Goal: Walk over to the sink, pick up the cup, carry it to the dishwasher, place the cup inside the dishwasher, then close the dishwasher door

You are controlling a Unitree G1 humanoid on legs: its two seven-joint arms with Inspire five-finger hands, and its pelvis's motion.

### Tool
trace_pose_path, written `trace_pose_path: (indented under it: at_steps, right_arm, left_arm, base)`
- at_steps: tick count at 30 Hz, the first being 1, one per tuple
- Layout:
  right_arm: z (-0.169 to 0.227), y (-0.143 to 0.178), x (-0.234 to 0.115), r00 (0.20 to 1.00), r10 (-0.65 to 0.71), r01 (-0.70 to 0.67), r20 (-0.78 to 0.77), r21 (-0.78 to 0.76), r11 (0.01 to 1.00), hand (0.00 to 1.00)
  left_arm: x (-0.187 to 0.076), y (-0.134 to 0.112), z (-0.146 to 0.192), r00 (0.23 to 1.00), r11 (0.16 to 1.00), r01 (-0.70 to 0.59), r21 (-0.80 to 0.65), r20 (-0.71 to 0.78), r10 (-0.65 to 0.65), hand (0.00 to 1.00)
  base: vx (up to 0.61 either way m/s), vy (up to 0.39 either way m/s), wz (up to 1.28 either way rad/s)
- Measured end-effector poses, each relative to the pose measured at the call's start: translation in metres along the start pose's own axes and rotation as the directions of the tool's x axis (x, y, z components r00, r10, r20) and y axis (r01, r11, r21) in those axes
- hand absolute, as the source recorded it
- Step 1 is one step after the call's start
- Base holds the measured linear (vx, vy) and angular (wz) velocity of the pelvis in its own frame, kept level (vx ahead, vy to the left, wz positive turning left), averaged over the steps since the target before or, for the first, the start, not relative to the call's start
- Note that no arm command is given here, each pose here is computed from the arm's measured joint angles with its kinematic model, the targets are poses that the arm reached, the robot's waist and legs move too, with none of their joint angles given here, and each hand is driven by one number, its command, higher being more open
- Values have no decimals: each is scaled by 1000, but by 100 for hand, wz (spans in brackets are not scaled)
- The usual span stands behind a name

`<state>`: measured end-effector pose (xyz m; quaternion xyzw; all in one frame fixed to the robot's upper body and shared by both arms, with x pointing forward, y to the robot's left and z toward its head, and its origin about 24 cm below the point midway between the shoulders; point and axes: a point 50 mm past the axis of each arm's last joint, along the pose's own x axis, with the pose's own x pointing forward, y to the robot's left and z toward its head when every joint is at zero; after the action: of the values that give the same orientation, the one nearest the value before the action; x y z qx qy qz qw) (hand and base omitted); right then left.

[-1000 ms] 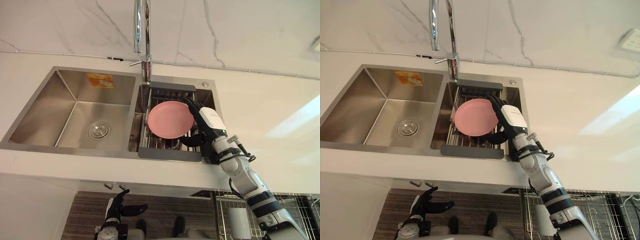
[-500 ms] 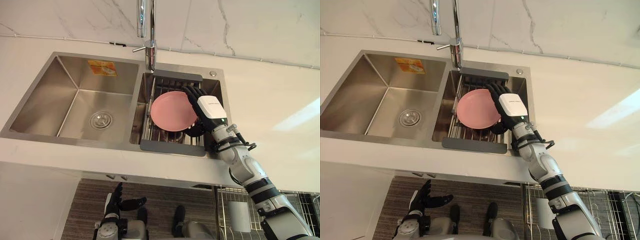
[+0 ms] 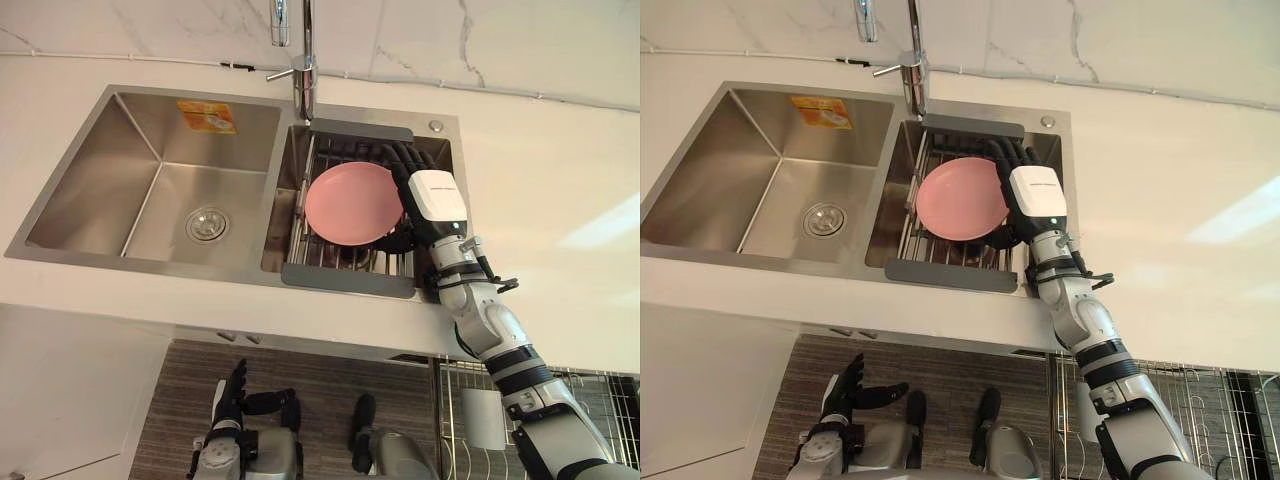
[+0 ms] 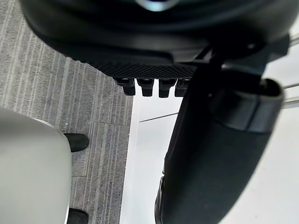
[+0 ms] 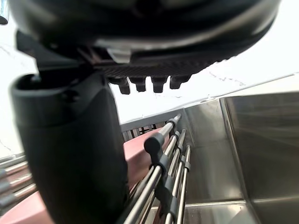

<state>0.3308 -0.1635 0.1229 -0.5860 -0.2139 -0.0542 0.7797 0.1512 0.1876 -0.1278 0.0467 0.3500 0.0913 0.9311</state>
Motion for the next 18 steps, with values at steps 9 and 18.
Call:
trace_pose_path:
  at_steps: [9, 18]
  right_arm:
    - [3, -7, 10, 999, -47, 47, 6, -3, 999, 0]
    - [11, -16, 21, 995, -84, 84, 48, 0, 996, 0]
  left_arm:
    - [2, -3, 3, 1000, 1000, 12, 12, 11, -13, 100]
    - [4, -4, 8, 999, 1000, 14, 9, 29, -15, 100]
  base:
    - [-15, -9, 2]
    - [-32, -20, 2]
